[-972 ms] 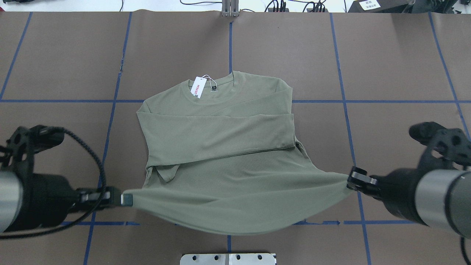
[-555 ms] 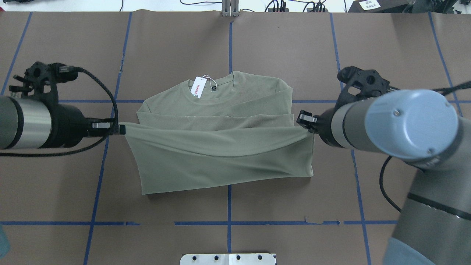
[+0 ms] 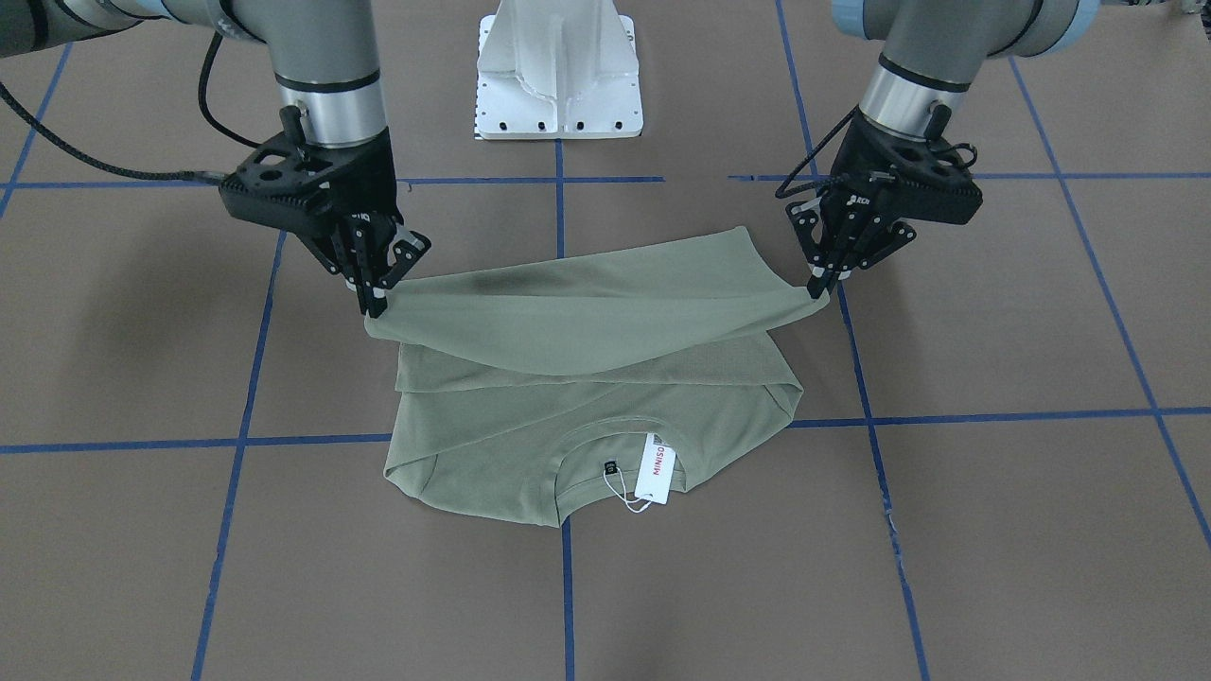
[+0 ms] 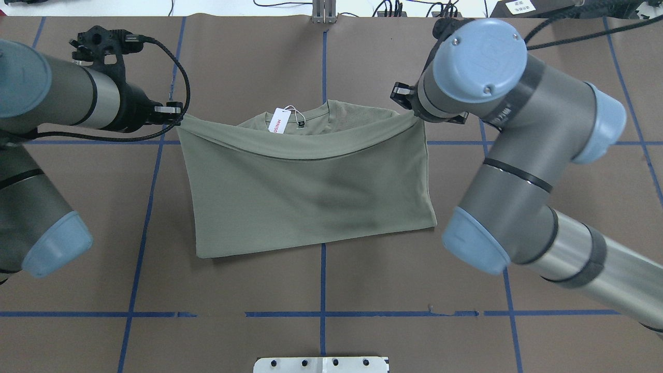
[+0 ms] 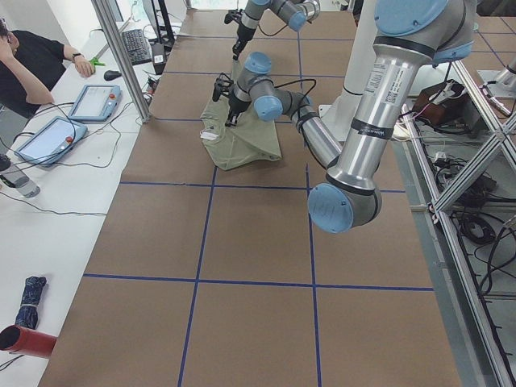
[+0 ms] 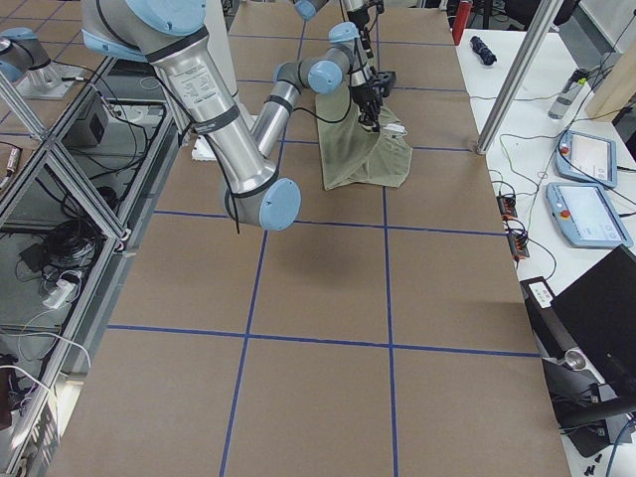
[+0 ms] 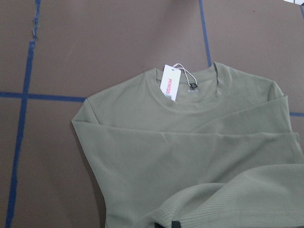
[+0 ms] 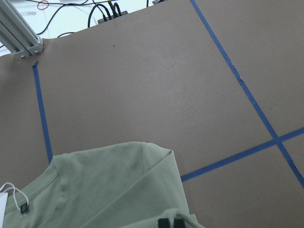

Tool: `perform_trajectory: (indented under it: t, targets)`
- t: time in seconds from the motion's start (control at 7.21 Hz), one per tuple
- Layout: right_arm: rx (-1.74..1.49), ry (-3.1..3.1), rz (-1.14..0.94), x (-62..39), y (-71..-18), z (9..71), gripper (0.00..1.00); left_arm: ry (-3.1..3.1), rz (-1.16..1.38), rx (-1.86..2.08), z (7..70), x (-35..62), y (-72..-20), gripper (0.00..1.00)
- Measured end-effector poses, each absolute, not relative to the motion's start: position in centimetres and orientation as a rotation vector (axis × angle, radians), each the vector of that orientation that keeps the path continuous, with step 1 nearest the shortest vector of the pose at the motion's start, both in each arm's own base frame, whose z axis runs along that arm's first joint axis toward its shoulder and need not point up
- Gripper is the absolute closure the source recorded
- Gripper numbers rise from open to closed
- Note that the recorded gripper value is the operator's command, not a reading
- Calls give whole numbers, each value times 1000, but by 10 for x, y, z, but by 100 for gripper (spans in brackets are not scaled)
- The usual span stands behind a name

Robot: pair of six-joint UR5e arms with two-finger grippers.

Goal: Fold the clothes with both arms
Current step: 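Lift the hem with both grippers and fold it toward the collar, then release the hem and draw the left gripper back toward the shirt side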

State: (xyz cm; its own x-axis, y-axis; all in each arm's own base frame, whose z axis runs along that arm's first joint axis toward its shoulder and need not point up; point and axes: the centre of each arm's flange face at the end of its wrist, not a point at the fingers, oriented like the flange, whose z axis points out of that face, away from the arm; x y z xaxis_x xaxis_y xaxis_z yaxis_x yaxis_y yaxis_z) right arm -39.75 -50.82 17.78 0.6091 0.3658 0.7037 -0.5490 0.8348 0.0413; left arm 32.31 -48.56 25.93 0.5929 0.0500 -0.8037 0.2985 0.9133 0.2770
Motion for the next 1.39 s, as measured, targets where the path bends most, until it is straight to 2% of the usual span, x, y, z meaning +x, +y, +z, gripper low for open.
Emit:
perform_trajectory:
  t: [0.28, 0.69, 0.83, 0.97, 1.11, 1.25, 1.39]
  targets:
    - [281, -726, 541, -429, -585, 210, 100, 918, -150, 403, 295, 357, -520, 100]
    - [283, -656, 510, -439, -628, 251, 100, 912, -126, 393, 351, 404, -531, 100]
    - [278, -644, 501, -445, -631, 254, 95, 912, -113, 388, 355, 414, -526, 100]
    - [276, -644, 491, -452, -629, 255, 73, 914, -103, 385, 356, 419, -522, 100]
    - [279, -655, 480, -462, -626, 256, 29, 917, -97, 387, 355, 421, -520, 78]
    - [285, -671, 471, -473, -624, 262, 0, 920, -93, 389, 353, 421, -519, 1]
    - [290, -685, 461, -481, -622, 265, 0, 924, -90, 391, 351, 420, -518, 0]
